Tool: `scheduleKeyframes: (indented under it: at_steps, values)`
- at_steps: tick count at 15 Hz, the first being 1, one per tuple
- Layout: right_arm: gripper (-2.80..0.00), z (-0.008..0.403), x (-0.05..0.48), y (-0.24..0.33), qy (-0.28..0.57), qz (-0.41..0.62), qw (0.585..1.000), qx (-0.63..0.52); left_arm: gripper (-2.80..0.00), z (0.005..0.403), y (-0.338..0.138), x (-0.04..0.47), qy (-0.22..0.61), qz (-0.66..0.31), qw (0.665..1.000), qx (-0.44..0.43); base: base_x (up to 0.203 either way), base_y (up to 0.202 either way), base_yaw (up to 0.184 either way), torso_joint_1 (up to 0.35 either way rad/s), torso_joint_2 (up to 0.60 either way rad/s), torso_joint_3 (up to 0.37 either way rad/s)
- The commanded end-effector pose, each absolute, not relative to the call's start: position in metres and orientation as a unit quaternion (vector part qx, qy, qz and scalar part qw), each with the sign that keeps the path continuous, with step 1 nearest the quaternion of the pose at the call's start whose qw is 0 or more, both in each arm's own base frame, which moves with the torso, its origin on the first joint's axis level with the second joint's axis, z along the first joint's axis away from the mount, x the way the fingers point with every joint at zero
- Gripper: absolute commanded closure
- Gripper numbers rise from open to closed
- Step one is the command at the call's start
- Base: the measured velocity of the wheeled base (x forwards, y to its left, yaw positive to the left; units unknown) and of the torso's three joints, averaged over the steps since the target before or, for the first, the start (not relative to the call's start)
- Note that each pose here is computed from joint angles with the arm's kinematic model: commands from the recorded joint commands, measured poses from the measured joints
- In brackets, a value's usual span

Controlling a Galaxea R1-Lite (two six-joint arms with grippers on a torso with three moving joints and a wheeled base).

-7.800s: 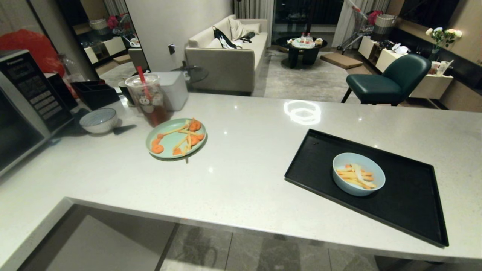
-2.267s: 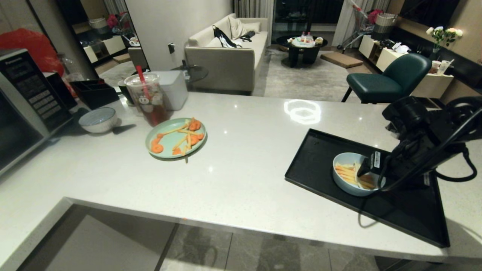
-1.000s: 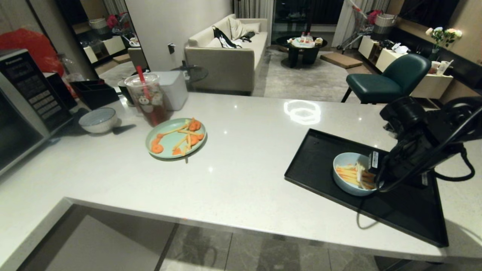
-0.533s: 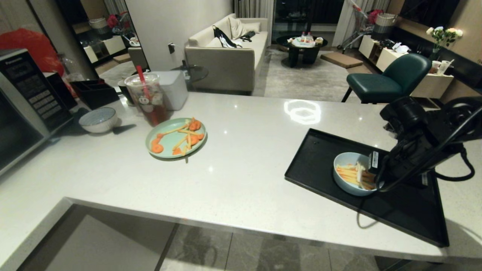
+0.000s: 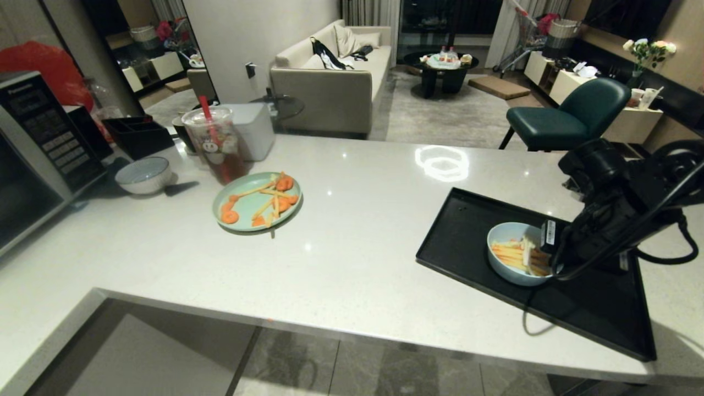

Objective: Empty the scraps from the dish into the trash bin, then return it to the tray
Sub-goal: Pick up the bowl with leftover food

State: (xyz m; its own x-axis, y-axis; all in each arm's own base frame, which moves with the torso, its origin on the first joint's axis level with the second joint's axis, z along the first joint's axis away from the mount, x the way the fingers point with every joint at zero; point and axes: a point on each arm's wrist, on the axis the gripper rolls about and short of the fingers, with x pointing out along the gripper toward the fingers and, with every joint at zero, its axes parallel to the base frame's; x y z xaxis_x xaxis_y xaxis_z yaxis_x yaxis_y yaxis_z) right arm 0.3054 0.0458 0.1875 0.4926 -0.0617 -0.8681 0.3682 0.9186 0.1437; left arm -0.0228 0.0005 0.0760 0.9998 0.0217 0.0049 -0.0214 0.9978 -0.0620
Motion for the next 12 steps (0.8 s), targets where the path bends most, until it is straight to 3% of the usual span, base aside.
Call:
scheduleKeyframes:
  at_steps: [1, 12]
  values:
    - [0.0, 0.193, 0.299, 0.045, 0.482, -0.126, 0.852, 0.16, 0.0, 0.076, 0.001, -0.023, -0.003, 0.011, 0.999, -0.031, 0.0, 0.0, 0.0, 0.0, 0.0, 0.0]
    - [0.0, 0.201, 0.261, 0.04, 0.478, -0.121, 0.855, 0.163, 0.0, 0.076, 0.001, -0.023, -0.003, 0.011, 0.999, -0.031, 0.0, 0.0, 0.0, 0.0, 0.0, 0.0]
